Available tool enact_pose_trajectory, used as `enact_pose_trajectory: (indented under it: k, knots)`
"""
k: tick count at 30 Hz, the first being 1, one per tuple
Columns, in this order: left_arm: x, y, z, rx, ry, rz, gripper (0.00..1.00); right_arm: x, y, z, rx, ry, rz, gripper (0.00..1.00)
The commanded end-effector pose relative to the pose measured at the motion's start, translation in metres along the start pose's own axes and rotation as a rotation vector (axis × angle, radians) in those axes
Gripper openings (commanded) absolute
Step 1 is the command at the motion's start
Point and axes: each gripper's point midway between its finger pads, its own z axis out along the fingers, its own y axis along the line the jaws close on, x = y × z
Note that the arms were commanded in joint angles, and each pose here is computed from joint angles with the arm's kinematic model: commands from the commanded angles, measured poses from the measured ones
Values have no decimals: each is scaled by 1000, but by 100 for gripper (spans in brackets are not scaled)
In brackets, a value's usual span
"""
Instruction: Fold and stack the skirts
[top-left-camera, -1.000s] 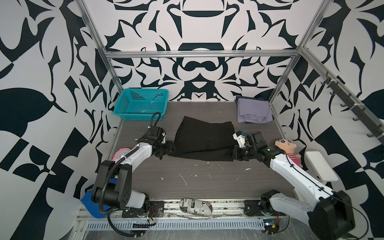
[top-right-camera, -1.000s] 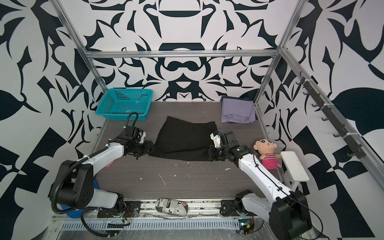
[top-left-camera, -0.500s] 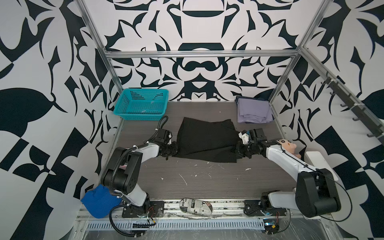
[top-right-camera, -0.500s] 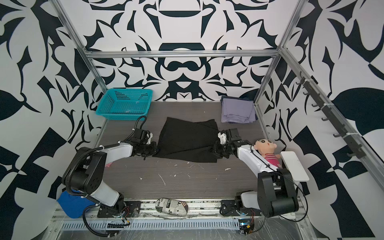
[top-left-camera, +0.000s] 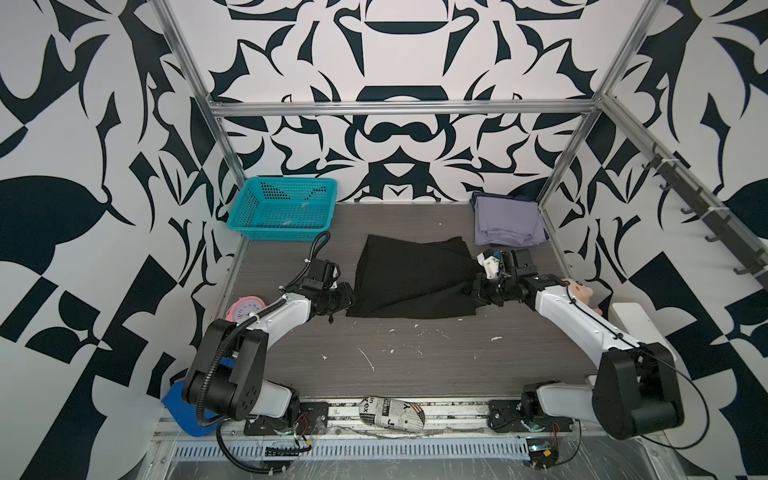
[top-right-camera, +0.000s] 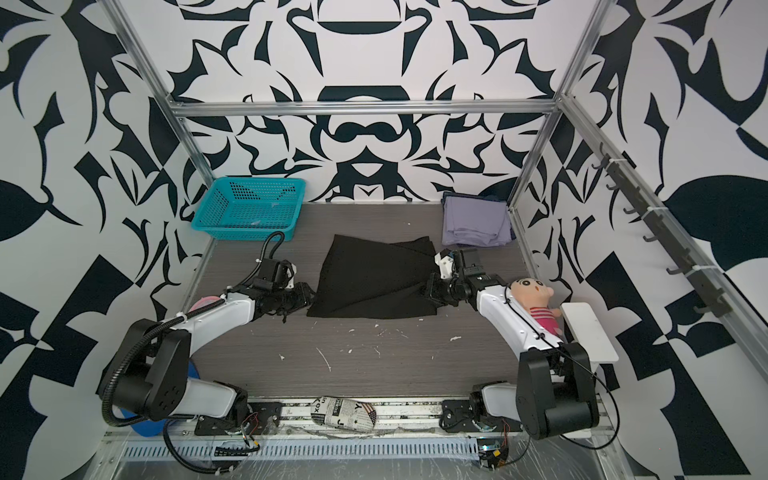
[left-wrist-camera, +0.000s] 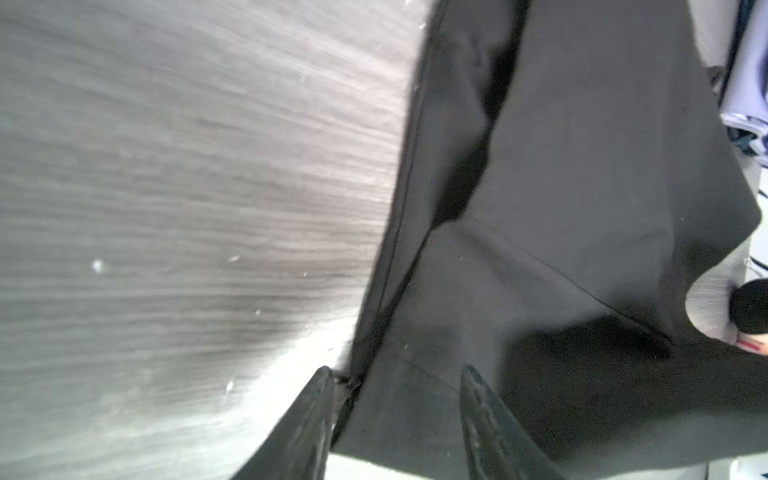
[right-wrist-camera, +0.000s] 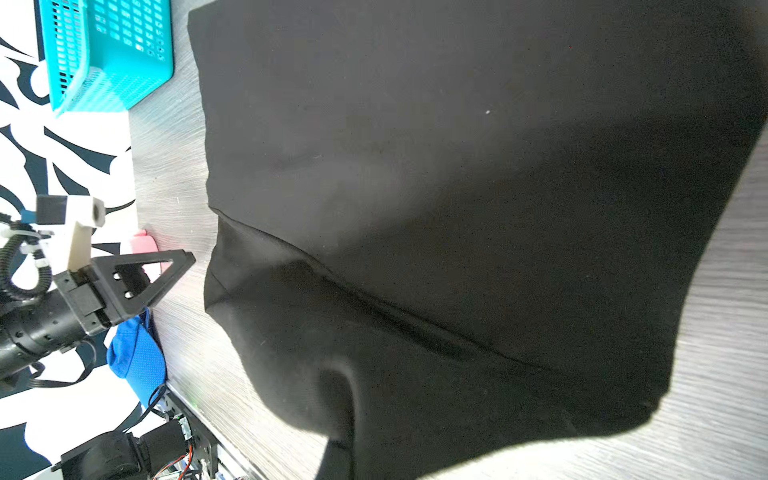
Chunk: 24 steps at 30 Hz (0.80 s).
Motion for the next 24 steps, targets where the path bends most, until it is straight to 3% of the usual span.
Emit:
enact_pose_trajectory:
  k: [1, 5, 7, 11, 21, 24]
  knots:
    - [33, 5, 16, -33, 102, -17, 49, -6, 6, -5, -15, -18, -30, 0]
    - [50, -8, 32, -20, 152, 11, 42, -6, 8, -6, -21, -20, -32, 0]
    - [51, -10, 35, -9, 152, 5, 23, -6, 8, -8, -17, -25, -37, 0]
    - [39, -15, 21, -16, 99, 19, 0, -9, 11, -15, -9, -38, -56, 0]
    - [1, -36, -37, 12, -73, 69, 0, -19, 26, -43, 2, -104, -127, 0]
    - [-14, -47, -73, 32, -160, 91, 0, -28, 37, -63, 9, -131, -176, 0]
